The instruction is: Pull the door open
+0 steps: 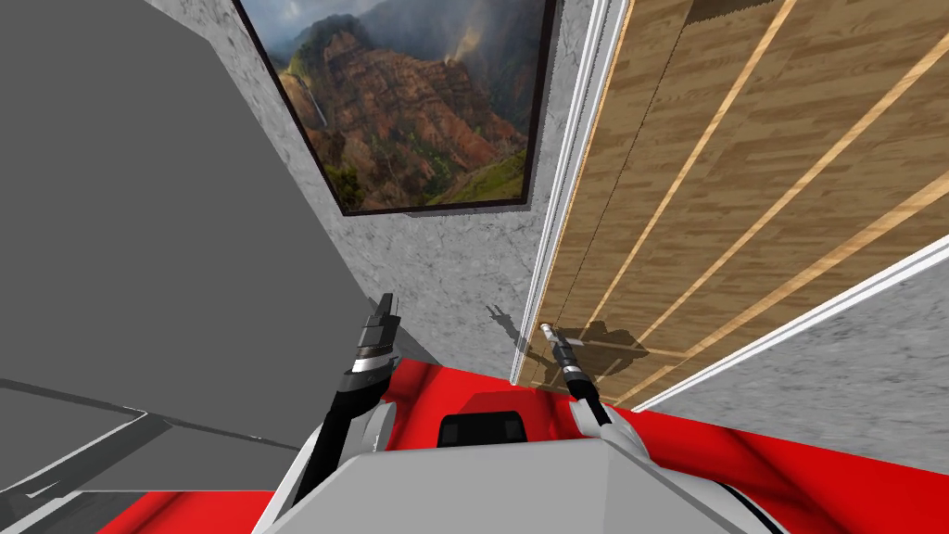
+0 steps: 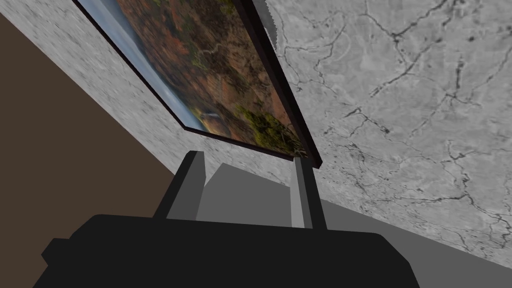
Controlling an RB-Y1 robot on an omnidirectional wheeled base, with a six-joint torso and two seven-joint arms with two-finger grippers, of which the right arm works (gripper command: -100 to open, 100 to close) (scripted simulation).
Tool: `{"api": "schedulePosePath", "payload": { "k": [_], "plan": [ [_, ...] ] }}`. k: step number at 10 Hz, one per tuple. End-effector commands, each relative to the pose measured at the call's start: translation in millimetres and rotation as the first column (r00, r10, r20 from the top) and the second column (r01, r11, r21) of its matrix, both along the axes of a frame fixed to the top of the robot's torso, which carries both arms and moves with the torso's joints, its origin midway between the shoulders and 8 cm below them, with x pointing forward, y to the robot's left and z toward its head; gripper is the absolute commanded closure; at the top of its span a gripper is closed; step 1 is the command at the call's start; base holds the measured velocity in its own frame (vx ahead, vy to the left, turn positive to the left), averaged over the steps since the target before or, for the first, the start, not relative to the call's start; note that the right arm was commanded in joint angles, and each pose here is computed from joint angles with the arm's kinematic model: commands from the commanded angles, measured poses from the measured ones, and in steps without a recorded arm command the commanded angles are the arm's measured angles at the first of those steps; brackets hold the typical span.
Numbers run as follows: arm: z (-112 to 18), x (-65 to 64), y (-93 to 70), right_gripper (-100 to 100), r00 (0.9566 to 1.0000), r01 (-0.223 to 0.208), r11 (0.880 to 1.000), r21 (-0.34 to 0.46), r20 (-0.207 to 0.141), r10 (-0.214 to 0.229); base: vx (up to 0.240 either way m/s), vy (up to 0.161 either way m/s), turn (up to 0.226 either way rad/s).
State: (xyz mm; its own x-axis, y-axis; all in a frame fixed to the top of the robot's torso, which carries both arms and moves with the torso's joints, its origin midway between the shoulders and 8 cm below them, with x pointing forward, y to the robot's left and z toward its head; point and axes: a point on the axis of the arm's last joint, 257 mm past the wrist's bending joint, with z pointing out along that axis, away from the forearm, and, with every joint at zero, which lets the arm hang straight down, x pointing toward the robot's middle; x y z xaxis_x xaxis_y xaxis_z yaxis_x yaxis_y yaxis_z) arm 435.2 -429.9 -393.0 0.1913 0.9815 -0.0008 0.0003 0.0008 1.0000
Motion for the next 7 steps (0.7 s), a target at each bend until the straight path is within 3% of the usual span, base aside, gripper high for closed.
{"api": "schedulePosePath", "payload": {
  "k": [1, 6, 7],
  "plan": [
    [-0.6, 0.2, 0.9, 100, 1.0, -0.001, 1.0, 0.0, -0.002, 0.001, -0.017, -0.002, -0.027],
    [-0.6, 0.2, 0.9, 100, 1.0, -0.001, 1.0, 0.0, -0.002, 0.001, -0.009, 0.0, 0.001],
    [-0.5, -2.9, 2.1, 100, 0.9998, -0.022, 1.0, -0.001, -0.001, 0.022, -0.114, -0.05, 0.113]
  ]
}}
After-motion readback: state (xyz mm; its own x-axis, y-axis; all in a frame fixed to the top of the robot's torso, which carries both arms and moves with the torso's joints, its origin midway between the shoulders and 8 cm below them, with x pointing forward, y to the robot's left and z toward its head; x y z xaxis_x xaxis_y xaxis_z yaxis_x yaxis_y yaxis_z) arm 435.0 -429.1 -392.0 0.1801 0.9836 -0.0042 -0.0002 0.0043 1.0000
